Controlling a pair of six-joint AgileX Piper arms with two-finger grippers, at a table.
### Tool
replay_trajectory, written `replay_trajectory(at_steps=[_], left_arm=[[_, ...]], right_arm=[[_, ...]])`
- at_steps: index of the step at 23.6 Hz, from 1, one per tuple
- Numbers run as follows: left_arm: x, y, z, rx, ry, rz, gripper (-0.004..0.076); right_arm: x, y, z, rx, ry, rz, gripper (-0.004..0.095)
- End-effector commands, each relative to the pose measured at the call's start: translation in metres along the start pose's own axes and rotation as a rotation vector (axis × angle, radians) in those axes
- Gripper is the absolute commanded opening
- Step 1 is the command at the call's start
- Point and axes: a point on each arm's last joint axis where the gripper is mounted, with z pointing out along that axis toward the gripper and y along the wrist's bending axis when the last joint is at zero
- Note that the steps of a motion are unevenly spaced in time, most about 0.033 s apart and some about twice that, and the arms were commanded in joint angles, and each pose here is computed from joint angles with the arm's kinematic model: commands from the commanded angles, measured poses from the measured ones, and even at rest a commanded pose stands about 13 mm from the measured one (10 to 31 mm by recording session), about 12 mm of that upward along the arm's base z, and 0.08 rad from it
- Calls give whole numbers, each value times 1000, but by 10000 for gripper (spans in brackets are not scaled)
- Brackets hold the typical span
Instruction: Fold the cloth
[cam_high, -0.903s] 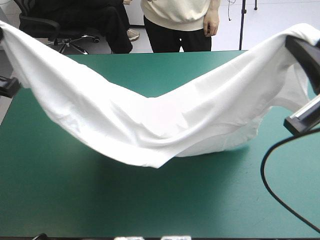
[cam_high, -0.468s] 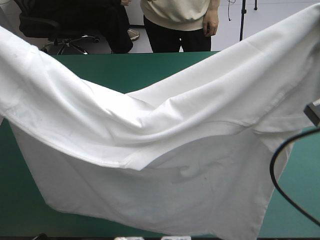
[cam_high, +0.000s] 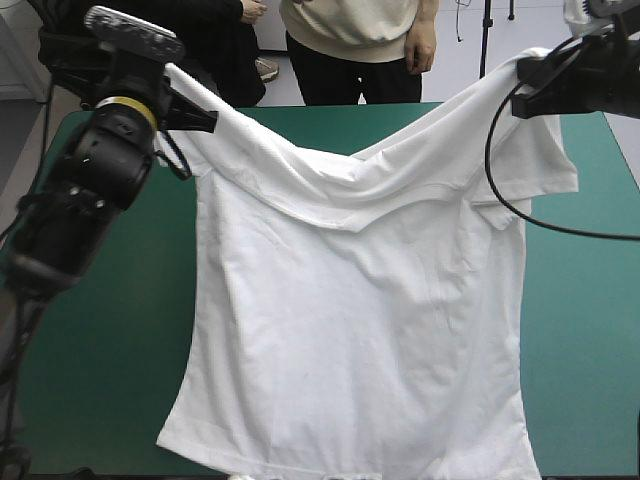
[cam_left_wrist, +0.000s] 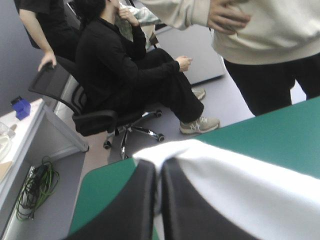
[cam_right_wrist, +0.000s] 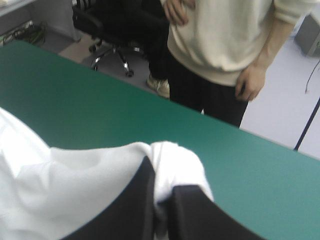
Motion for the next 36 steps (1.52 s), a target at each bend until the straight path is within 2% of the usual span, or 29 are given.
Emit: replay_trajectory(at_steps=[1, 7, 14, 16, 21, 22, 24, 25, 28, 31, 32, 33, 36], left_arm=[[0, -4, 33, -17, -51, -38, -17], [31, -16, 102, 53, 23, -121, -17], [66, -30, 154, 81, 124, -155, -17], [82, -44, 173, 117, 172, -185, -16], [114, -74, 202, 217, 292, -216, -16], [116, -74, 202, 216, 305, -219, -17], [119, -67, 201, 211, 342, -258, -16], [119, -61, 198, 204, 359, -252, -1], [110, -46, 184, 203, 398, -188, 121], [85, -24, 158, 190, 425, -133, 383], [79, -18, 149, 188, 440, -110, 433], [71, -10, 138, 186, 452, -85, 456], [58, 5, 110, 186, 480, -64, 448]], right_arm=[[7, -20, 38, -5, 6, 20, -17], [42, -58, 126, -70, 101, 123, -17], [78, -86, 187, -56, 158, 160, -14], [93, -92, 207, -54, 197, 145, 29], [124, -93, 245, -75, 290, 154, 330], [125, -93, 246, -72, 301, 151, 358], [122, -96, 241, -27, 308, 136, 461], [118, -96, 236, -9, 305, 130, 485], [98, -96, 215, 54, 283, 58, 505], [59, -86, 172, 108, 200, -18, 506], [48, -81, 158, 118, 169, -28, 505], [32, -71, 133, 126, 135, -54, 505], [18, -55, 95, 129, 139, -56, 505]])
